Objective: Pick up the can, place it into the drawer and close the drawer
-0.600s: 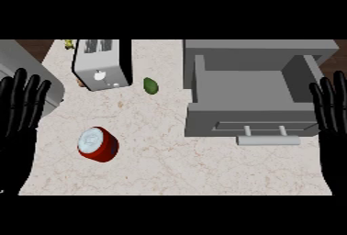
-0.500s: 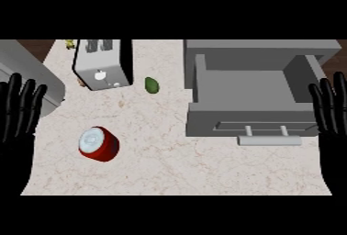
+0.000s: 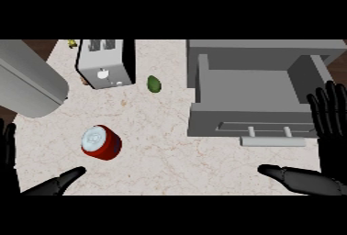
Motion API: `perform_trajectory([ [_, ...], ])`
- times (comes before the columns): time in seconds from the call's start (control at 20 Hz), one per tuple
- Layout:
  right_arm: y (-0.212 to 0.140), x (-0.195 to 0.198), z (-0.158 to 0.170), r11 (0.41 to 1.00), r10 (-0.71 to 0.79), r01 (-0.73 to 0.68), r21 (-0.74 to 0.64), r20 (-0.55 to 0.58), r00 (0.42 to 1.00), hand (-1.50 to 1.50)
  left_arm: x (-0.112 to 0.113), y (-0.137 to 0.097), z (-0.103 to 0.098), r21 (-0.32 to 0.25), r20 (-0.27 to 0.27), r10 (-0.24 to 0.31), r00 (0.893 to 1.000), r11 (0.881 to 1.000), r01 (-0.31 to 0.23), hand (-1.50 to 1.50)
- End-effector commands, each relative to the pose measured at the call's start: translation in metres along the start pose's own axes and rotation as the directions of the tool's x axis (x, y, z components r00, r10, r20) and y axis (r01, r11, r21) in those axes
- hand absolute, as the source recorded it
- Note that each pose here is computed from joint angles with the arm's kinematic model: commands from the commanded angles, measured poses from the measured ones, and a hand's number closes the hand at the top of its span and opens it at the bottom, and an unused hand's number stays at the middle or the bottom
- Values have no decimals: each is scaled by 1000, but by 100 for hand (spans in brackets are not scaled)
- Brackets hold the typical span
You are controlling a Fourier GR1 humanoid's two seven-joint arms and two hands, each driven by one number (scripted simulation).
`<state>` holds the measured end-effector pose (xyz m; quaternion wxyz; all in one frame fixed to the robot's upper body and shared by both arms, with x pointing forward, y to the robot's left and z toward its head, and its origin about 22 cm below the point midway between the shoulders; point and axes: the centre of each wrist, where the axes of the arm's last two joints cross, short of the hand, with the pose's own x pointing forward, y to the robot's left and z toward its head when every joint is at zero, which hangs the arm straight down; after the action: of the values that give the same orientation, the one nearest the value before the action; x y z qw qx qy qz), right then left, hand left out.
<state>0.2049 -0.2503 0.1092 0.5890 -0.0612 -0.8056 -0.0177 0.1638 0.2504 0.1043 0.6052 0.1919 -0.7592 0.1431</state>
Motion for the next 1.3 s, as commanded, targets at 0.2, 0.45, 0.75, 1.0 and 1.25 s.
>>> perform_trajectory([
  [0.2, -21, 0, -3, 1000, 3, -4, -13, -95, 995, -150, 31, -9, 25, 136, -108, 0, 994, 991, 15, -150],
  [0.45, -14, -9, 12, 999, 16, -18, -32, -75, 997, -150, 19, -25, 18, 121, -105, -5, 994, 992, 17, -150],
  [0.75, -27, -20, 21, 999, 10, -12, -40, -43, 999, -150, 0, -42, -1, 113, -167, -6, 986, 993, 25, -150],
  [1.0, -27, 0, 19, 999, -3, 1, -34, -55, 998, -150, -25, -55, 20, 110, -197, -10, 980, 993, 32, -150],
  [1.25, -28, -5, 19, 999, 10, -13, -52, -50, 999, -150, -48, -65, 31, 129, -211, -31, 977, 990, 59, -150],
])
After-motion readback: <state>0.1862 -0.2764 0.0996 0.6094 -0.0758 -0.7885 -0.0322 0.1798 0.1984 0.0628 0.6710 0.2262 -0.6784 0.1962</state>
